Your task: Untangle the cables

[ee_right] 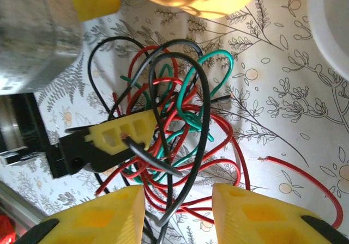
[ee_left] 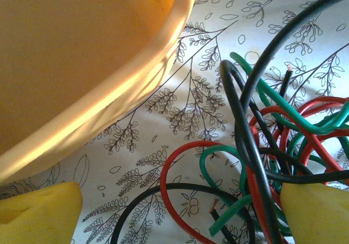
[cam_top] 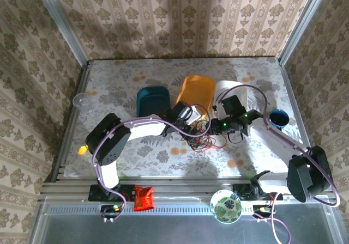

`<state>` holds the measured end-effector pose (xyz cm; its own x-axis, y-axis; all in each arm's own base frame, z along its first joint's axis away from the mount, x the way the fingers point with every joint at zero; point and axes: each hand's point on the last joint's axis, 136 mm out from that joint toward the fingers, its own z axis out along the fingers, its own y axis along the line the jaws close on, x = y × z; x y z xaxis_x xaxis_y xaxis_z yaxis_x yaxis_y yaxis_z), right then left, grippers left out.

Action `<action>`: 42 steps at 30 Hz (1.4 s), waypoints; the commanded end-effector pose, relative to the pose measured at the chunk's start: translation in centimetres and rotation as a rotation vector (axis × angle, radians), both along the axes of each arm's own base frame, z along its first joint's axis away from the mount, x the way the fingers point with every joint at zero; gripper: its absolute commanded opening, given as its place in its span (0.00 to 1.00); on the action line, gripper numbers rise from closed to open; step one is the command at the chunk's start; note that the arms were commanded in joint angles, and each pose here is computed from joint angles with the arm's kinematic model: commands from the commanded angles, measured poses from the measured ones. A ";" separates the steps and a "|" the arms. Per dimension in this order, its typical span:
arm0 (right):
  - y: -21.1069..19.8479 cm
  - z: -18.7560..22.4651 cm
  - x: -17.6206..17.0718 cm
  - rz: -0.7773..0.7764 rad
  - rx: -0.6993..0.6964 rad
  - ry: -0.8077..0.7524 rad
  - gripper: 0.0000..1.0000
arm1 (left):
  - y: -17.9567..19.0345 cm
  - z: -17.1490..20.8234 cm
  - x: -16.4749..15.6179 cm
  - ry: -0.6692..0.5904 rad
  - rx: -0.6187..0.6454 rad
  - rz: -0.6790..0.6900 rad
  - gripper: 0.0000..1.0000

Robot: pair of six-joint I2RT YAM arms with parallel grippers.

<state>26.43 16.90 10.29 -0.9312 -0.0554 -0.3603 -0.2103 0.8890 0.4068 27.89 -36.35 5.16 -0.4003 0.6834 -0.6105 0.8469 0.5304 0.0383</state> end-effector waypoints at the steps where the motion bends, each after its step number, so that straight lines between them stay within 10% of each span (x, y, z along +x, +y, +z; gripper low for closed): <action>1: -0.3 -1.3 -0.4 0.011 -0.029 0.038 0.34 | 0.4 0.2 0.0 -0.012 0.013 0.001 0.95; 13: -3.3 0.3 2.8 -0.167 -0.141 -0.112 0.00 | -0.1 -0.2 -0.6 -0.023 0.035 -0.011 0.95; 33: -16.2 20.1 5.2 -0.780 -0.105 -0.716 0.00 | 0.2 -1.2 -0.9 -0.010 0.054 -0.011 0.96; 42: -17.0 19.6 8.7 -0.777 -0.139 -0.684 0.00 | 0.1 -1.1 -1.0 -0.019 0.058 -0.015 0.97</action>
<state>33.75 0.28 30.15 -0.3251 0.3971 -0.8583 0.2756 0.9080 0.3157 27.63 -36.64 5.18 -0.3856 0.6924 -0.6099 0.8457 0.5296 0.0665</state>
